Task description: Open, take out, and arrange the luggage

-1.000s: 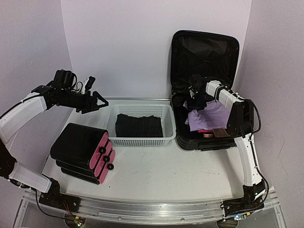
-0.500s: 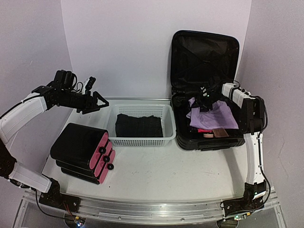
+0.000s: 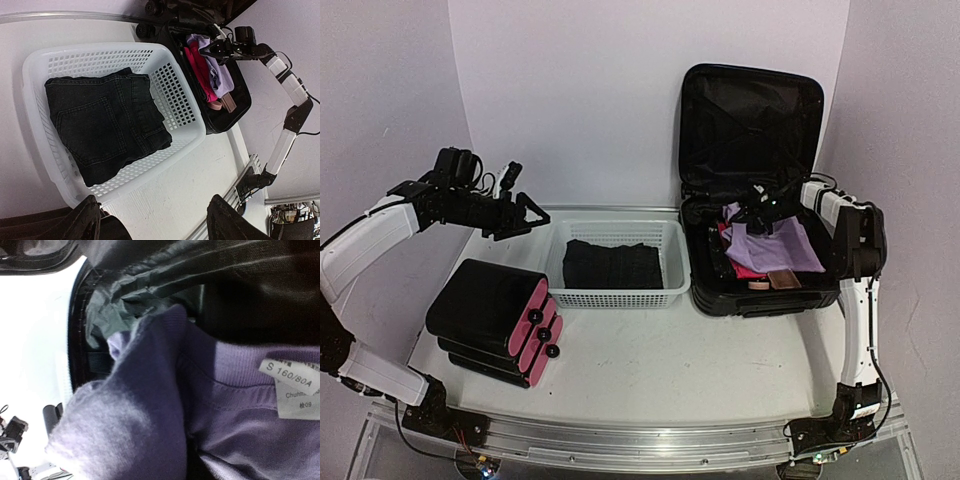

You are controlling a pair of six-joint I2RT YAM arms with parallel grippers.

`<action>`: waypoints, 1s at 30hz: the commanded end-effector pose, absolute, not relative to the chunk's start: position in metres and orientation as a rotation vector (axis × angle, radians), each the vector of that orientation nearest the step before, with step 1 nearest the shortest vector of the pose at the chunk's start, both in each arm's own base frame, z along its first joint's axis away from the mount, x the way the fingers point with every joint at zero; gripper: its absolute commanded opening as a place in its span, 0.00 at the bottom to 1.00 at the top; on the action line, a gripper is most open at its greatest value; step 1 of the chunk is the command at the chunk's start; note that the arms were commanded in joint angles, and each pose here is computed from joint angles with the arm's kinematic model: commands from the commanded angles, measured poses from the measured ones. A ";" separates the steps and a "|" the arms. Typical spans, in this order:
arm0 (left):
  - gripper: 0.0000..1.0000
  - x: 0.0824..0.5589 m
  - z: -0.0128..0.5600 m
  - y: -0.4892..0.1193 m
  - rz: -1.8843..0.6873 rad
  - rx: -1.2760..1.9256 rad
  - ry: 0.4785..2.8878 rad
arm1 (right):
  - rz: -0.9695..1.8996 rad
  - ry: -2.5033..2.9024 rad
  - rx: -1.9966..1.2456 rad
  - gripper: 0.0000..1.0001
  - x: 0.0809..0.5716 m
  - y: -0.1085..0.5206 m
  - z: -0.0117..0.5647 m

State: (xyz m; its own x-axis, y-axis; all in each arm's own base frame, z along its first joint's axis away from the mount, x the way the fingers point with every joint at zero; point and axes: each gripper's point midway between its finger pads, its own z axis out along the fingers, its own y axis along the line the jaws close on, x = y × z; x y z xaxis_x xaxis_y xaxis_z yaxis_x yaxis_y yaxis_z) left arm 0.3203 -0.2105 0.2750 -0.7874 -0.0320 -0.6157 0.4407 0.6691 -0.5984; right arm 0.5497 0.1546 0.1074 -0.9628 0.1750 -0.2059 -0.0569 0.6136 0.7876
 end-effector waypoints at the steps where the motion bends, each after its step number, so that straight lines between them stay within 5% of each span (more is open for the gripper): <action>1: 0.73 0.321 0.286 -0.217 -1.062 0.339 2.226 | 1.373 2.507 0.039 0.25 0.555 0.157 0.113; 30: 0.73 0.316 0.284 -0.224 -1.071 0.350 2.226 | 1.684 2.384 0.129 0.35 0.560 0.129 0.111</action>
